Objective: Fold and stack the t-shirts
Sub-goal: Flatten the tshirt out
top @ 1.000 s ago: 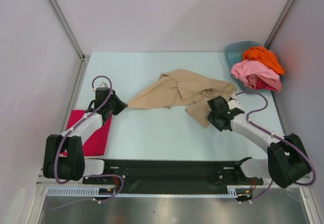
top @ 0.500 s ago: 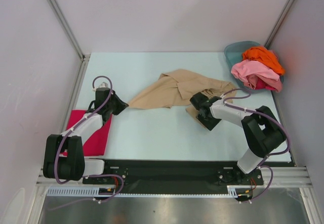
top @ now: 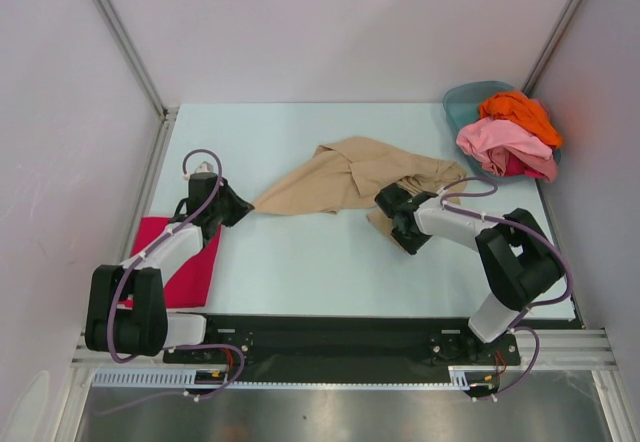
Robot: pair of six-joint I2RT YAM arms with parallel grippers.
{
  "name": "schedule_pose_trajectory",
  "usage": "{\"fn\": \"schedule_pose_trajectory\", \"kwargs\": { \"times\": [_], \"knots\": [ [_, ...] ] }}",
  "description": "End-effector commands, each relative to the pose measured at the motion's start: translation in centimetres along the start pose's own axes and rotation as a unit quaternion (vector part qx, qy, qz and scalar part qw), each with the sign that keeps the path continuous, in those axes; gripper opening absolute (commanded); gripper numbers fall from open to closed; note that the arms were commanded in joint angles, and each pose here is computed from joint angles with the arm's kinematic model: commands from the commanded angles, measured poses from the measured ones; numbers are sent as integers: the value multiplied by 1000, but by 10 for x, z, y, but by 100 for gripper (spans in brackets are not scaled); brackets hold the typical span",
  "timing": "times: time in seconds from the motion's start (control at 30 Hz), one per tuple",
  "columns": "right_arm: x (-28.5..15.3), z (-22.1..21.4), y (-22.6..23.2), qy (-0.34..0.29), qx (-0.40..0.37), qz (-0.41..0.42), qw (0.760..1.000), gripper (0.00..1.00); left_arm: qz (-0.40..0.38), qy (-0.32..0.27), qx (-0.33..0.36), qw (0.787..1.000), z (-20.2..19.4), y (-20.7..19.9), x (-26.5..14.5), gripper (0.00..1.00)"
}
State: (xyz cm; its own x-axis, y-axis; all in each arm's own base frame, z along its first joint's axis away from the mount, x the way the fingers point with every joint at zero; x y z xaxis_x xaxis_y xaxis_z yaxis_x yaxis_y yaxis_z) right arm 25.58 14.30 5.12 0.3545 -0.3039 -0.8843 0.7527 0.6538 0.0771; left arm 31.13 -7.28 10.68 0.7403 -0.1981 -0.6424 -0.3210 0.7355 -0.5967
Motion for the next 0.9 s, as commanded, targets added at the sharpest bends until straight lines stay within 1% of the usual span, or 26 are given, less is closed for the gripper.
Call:
{"fn": "schedule_pose_trajectory", "kwargs": {
  "times": [0.0, 0.03, 0.07, 0.1, 0.17, 0.3, 0.33, 0.37, 0.4, 0.43, 0.5, 0.53, 0.57, 0.6, 0.63, 0.7, 0.73, 0.77, 0.8, 0.83, 0.87],
  "knots": [
    [15, -10, -6, 1, 14, -22, 1000, 29, -20, -14, 2, 1000, 9, -8, -2, 0],
    [15, -11, -6, 4, 17, -21, 1000, 18, -19, -13, 2, 1000, 8, -8, -2, 0],
    [16, -12, -6, 6, 18, -20, 1000, 15, -21, -15, 2, 1000, 9, -9, -3, 0],
    [16, -12, -7, 6, 17, -19, 1000, 7, -22, -17, 2, 1000, 10, -10, -4, 0],
    [14, -9, -9, -3, 14, -19, 1000, 0, -22, -19, 5, 1000, 11, -10, -5, 0],
    [-1, 12, -8, -46, 0, -1, 999, 0, -25, -31, 15, 999, 19, -16, -12, 0],
    [-14, 28, -4, -78, -7, 21, 997, 0, -28, -36, 18, 999, 22, -20, -17, 0],
    [-22, 37, -1, -96, -15, 32, 995, 0, -37, -47, 27, 998, 29, -27, -22, 0],
    [-32, 53, 0, -132, -19, 43, 990, 0, -39, -49, 32, 998, 31, -29, -26, 0],
    [-53, 71, 5, -159, -31, 73, 984, 0, -51, -69, 44, 995, 43, -40, -36, 0],
    [-82, 97, 8, -206, -43, 114, 971, 0, -51, -78, 58, 994, 51, -48, -46, 0],
    [-118, 120, 16, -236, -22, 189, 953, 0, -67, -98, 71, 990, 65, -62, -58, 0],
    [-133, 131, 14, -265, -80, 210, 938, 0, -76, -106, 78, 988, 70, -69, -64, 0],
    [-146, 143, 13, -277, -89, 243, 925, 0, -85, -112, 86, 986, 75, -76, -71, 0],
    [-186, 168, 10, -323, -86, 300, 893, 0, -111, -128, 100, 980, 86, -92, -86, 1],
    [-224, 191, 6, -353, -83, 360, 860, 0, -141, -141, 117, 973, 95, -110, -101, 0],
    [-238, 209, -2, -374, -70, 363, 850, 0, -160, -157, 128, 966, 105, -124, -115, 0],
    [-274, 231, -9, -407, -64, 378, 829, 0, -177, -158, 134, 962, 108, -133, -123, 0],
    [-289, 239, -12, -416, -67, 386, 820, 0, -183, -160, 138, 960, 111, -139, -131, 0],
    [-303, 251, -18, -430, -68, 383, 815, 0, -199, -175, 143, 954, 120, -152, -145, 0],
    [-332, 265, -25, -455, -64, 391, 797, 0, -208, -180, 146, 950, 123, -158, -154, 0]
  ]
}}
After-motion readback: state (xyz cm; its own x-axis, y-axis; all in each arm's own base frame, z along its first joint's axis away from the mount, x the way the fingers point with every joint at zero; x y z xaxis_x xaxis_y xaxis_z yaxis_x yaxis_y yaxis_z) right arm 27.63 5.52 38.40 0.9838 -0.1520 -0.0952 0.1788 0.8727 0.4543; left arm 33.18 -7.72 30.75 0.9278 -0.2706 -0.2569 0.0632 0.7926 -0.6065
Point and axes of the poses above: each gripper's point midway between its finger pads, its own x axis out along the fingers, its own y axis along the line the jaws close on, z = x × y, the point moved 4 cm from there along -x, back along the fingers, and after that the axes turned 1 degree about -x, right-handed, at the moved point
